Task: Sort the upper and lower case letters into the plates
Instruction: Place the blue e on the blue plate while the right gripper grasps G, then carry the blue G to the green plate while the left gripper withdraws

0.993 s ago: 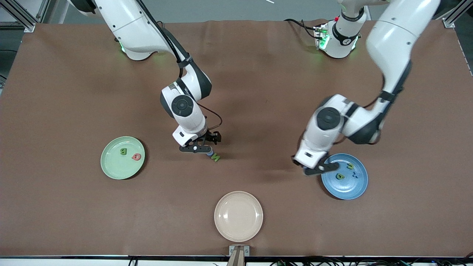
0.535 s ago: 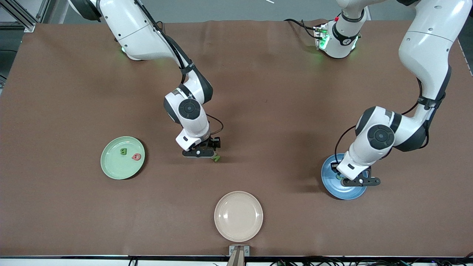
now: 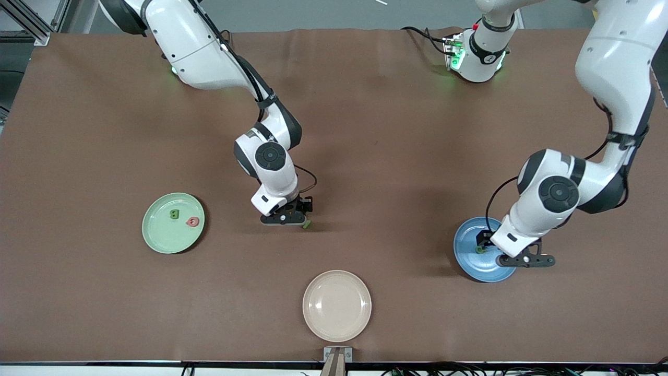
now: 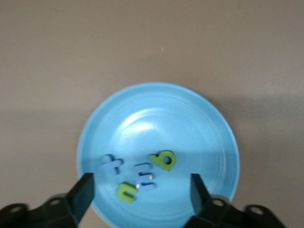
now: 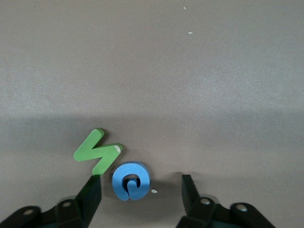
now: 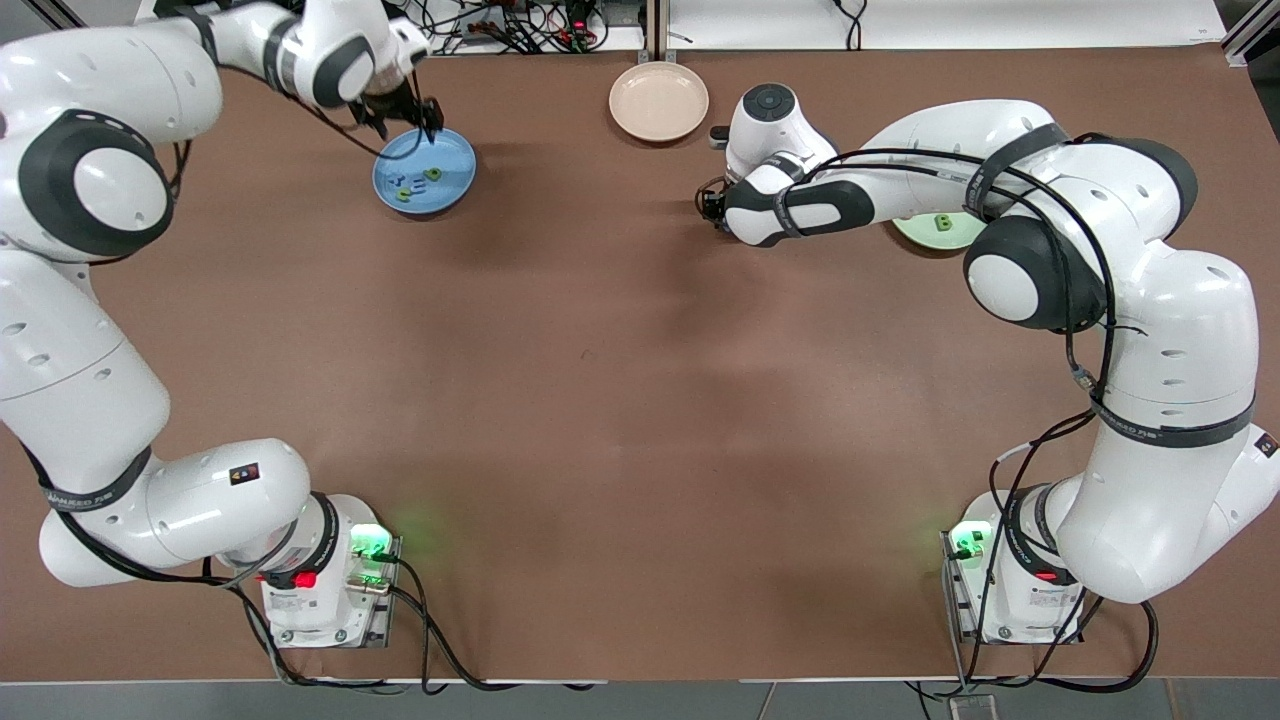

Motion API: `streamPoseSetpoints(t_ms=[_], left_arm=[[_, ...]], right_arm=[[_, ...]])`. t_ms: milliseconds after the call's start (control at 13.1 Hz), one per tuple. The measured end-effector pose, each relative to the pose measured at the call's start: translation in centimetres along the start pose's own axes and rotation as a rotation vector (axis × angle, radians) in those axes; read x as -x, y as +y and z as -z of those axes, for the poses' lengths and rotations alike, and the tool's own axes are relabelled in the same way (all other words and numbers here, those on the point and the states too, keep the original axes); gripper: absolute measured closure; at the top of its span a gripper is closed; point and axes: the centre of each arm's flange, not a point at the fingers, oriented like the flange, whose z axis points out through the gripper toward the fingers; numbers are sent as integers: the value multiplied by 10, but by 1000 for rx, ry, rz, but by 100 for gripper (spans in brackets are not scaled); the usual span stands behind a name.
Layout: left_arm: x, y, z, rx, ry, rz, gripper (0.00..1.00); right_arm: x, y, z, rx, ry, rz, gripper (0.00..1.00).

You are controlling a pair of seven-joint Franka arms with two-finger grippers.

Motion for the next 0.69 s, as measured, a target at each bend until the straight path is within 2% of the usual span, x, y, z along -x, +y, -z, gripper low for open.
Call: streamPoseSetpoints(t_ms=[76,153,229,382,535,688], left_arm=[[-6,-4,32,-30,10,8,0],[-9,-8,65,-50,12,26,0],[-10,-9,98,-42,-6,61,0],[-10,-14,152,20,-67,138,0],[-8,-19,187,36,-110,154,0],[-5,-23,216,38,-110,101,0]], right_arm=[[0,0,0,2,3,5,26],[-1,0,1,3,6,7,30],[-1,0,1,3,7,7,31],[-3,0,2,3,9,6,46],[-4,4,-1,9,8,2,49],[-5,6,-2,9,12,0,49]])
